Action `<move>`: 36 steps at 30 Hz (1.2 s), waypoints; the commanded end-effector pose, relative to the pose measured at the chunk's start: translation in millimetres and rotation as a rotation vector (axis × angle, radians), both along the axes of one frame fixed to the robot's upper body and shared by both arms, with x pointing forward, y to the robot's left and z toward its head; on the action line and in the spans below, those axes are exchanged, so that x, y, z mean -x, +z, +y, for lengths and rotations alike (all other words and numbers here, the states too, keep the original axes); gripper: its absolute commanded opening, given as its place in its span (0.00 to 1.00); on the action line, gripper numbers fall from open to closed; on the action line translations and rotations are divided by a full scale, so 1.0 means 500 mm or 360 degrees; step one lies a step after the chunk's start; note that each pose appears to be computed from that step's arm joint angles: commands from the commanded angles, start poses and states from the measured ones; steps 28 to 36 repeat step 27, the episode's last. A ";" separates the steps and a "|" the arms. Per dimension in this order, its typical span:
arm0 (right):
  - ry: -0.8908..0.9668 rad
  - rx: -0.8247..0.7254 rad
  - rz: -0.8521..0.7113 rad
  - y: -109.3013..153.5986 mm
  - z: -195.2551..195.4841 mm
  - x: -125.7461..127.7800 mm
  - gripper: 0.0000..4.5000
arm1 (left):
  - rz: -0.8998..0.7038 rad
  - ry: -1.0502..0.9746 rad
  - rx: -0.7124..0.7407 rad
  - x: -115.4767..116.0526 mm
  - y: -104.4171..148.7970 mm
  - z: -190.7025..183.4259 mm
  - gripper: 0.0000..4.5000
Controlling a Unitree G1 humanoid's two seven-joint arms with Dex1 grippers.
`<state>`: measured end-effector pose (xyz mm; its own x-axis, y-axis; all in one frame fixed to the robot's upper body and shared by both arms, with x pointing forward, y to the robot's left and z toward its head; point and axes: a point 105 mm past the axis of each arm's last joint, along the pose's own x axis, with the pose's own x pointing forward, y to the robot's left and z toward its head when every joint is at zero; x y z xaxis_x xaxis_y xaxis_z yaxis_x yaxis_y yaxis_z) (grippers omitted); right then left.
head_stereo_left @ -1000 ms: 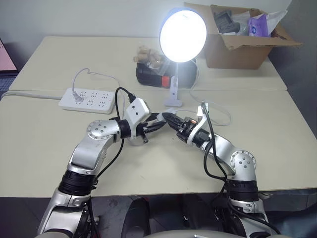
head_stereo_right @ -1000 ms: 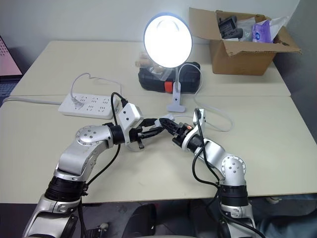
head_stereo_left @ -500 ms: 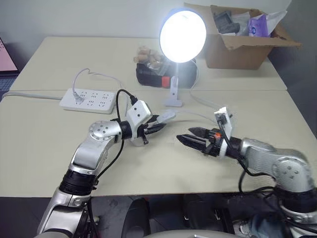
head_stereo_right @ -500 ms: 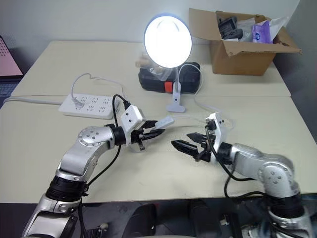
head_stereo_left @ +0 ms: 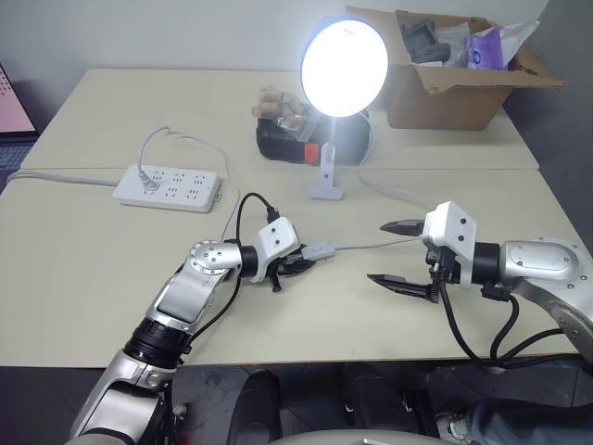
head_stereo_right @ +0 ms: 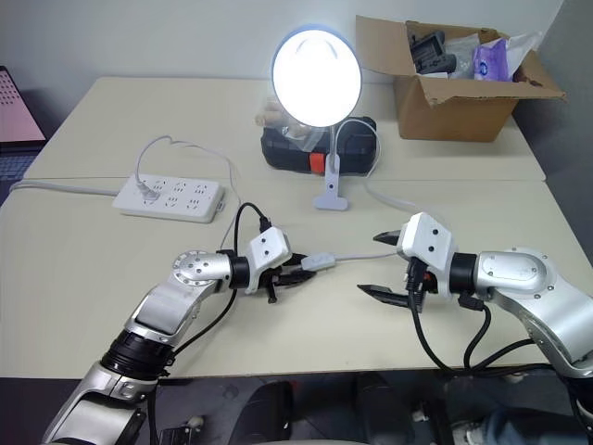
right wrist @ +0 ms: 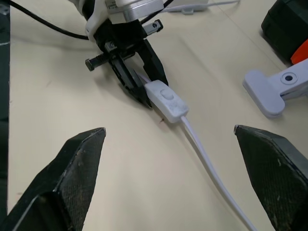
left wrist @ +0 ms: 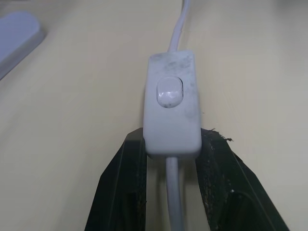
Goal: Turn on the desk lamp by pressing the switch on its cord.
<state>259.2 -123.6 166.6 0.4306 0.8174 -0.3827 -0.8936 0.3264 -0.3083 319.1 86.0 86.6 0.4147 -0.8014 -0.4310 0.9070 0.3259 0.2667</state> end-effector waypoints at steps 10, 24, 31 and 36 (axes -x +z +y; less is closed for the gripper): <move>0.0066 0.0025 -0.0046 0.019 -0.018 -0.008 1.00 | -0.0155 -0.0003 0.0114 0.019 0.070 0.024 0.89; -0.0013 0.0077 -0.0197 0.057 -0.087 -0.048 1.00 | -0.0197 0.0291 0.0055 0.096 0.149 0.177 0.89; 0.0033 0.0060 -0.0212 0.062 -0.090 -0.047 1.00 | -0.0163 0.0348 0.0101 0.108 0.155 0.190 0.89; 0.0033 0.0060 -0.0212 0.062 -0.090 -0.047 1.00 | -0.0163 0.0348 0.0101 0.108 0.155 0.190 0.89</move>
